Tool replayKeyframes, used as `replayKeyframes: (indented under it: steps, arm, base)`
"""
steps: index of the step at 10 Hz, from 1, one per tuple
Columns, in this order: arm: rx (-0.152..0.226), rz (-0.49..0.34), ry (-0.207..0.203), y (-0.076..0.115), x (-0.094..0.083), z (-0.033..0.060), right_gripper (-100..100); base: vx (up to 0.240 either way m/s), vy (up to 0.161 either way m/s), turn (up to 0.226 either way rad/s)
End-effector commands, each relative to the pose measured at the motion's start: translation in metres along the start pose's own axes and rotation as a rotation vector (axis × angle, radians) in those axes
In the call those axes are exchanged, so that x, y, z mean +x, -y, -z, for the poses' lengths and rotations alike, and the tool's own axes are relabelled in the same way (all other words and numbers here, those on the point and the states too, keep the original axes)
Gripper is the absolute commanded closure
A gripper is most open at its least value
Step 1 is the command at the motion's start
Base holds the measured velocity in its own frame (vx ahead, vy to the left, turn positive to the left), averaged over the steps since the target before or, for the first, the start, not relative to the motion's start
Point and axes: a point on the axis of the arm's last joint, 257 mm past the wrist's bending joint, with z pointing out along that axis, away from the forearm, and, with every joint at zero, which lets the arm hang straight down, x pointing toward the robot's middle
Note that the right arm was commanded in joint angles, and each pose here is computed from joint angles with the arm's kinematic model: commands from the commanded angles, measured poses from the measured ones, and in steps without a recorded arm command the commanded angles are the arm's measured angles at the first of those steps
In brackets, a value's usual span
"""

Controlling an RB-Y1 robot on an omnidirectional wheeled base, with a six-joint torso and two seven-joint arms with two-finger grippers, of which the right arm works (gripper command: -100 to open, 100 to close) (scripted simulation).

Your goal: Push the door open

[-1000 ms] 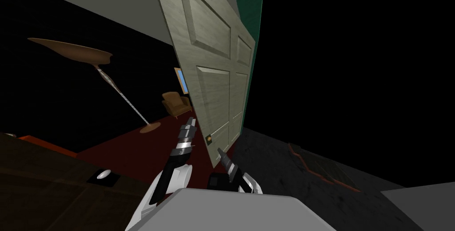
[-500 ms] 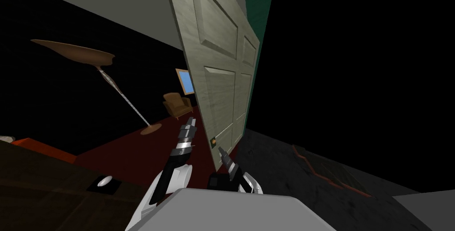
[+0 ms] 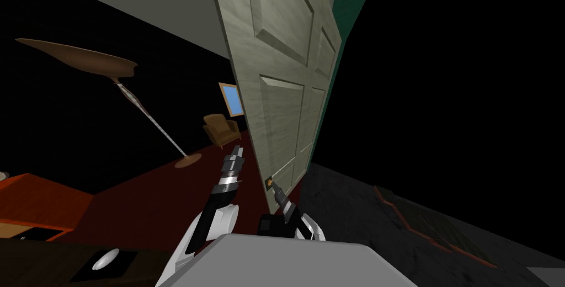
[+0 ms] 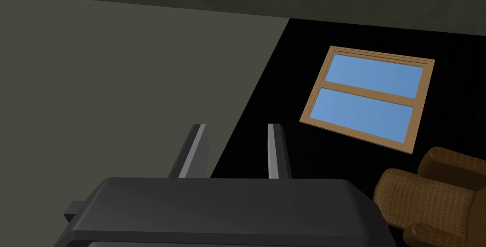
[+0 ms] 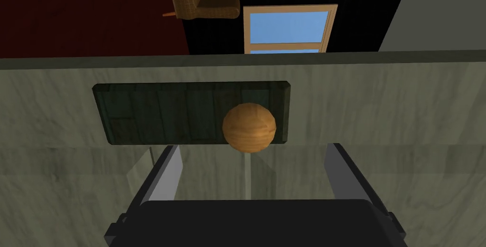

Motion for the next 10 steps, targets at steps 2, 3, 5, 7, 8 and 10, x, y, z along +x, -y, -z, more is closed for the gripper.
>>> replayKeyframes:
  steps: [2, 3, 5, 7, 8, 10]
  arm:
    - [0.0, 0.0, 0.0, 0.0, 0.0, 0.0, 100]
    - [0.0, 0.0, 0.0, 0.0, 0.0, 0.0, 100]
    - [0.0, 0.0, 0.0, 0.0, 0.0, 0.0, 100]
    - [0.0, 0.0, 0.0, 0.0, 0.0, 0.0, 100]
    - [0.011, 0.005, 0.032, 0.004, -0.015, 0.0042, -100]
    - [0.009, 0.0, 0.058, 0.003, -0.022, 0.0029, -100]
  base:
    - [0.026, 0.031, -0.002]
    - [-0.025, -0.028, 0.003]
    - [-0.017, -0.022, 0.001]
    - [-0.003, -0.003, 0.0]
    - [-0.134, -0.023, -0.151]
    - [-0.207, -0.021, -0.126]
